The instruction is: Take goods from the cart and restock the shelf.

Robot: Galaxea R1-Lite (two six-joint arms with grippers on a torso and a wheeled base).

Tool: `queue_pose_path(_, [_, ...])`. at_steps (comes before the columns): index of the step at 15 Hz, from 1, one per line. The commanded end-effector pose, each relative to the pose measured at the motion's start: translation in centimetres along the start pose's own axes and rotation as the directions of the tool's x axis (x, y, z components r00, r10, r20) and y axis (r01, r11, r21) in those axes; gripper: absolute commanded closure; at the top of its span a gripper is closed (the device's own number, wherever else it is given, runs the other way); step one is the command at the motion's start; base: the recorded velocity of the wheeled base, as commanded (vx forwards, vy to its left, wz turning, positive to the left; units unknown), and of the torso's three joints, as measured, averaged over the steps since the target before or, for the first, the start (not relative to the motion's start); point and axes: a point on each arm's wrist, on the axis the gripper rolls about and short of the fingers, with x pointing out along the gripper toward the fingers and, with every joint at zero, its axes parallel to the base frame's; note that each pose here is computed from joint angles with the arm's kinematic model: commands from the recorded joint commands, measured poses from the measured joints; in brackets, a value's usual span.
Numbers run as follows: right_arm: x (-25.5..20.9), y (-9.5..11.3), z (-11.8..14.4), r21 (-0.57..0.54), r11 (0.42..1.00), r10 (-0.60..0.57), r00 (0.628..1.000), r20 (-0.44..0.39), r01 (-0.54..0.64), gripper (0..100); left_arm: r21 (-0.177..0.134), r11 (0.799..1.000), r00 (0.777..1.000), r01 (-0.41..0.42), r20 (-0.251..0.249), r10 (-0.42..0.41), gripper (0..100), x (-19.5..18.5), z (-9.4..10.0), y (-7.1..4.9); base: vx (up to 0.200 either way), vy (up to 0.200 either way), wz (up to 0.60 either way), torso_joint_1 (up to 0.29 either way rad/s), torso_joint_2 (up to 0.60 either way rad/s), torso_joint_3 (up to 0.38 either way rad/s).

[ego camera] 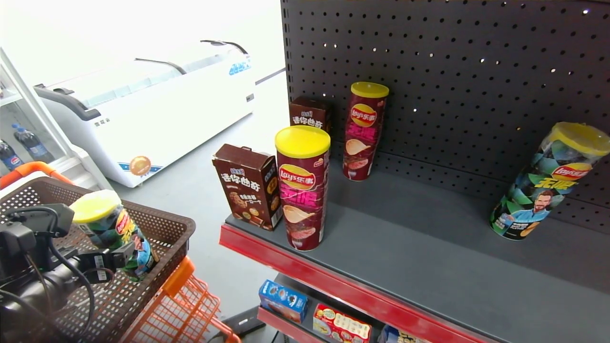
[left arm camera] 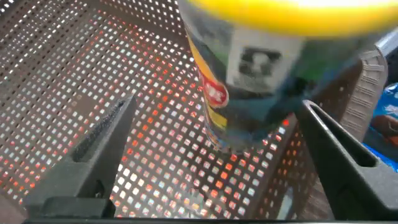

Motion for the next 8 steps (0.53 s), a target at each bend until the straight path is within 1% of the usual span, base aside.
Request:
queue_pose_path(1, [0.0, 0.0, 0.0, -0.001, 1.0, 0.001, 1.0, -0.001, -0.001, 0, 0.0, 1.0, 0.999, 0.006, -0.032, -0.006, 0, 1.8, -0.3, -0.2, 0.0, 0.0, 0.0, 0.0, 0.0, 0.0])
queue_pose_path(2, [0.0, 0.0, 0.0, -0.001, 1.0, 0.001, 1.0, -0.001, -0.001, 0, 0.0, 1.0, 0.999, 0.004, -0.041, -0.004, 0, 2.3, -0.4, -0.1, 0.0, 0.0, 0.0, 0.0, 0.0, 0.0])
queue_pose_path(4, [0.0, 0.0, 0.0, -0.001, 1.0, 0.001, 1.0, -0.001, -0.001, 0, 0.001, 1.0, 0.999, 0.008, -0.037, -0.008, 0, 3.1, -0.4, -0.3, 0.0, 0.0, 0.0, 0.0, 0.0, 0.0])
queue_pose_path(6, [0.0, 0.0, 0.0, 0.0, 1.0, 0.001, 1.0, -0.001, -0.001, 0, 0.008, 0.999, 0.999, 0.034, -0.009, -0.034, 0, 4.0, -0.2, -1.0, 0.0, 0.0, 0.0, 0.0, 0.0, 0.0])
queue_pose_path(8, [0.0, 0.0, 0.0, 0.0, 1.0, 0.001, 1.0, -0.001, -0.001, 0, 0.008, 0.999, 0.999, 0.037, 0.024, -0.037, 0, 4.7, 0.0, -1.2, 0.0, 0.0, 0.0, 0.0, 0.0, 0.0])
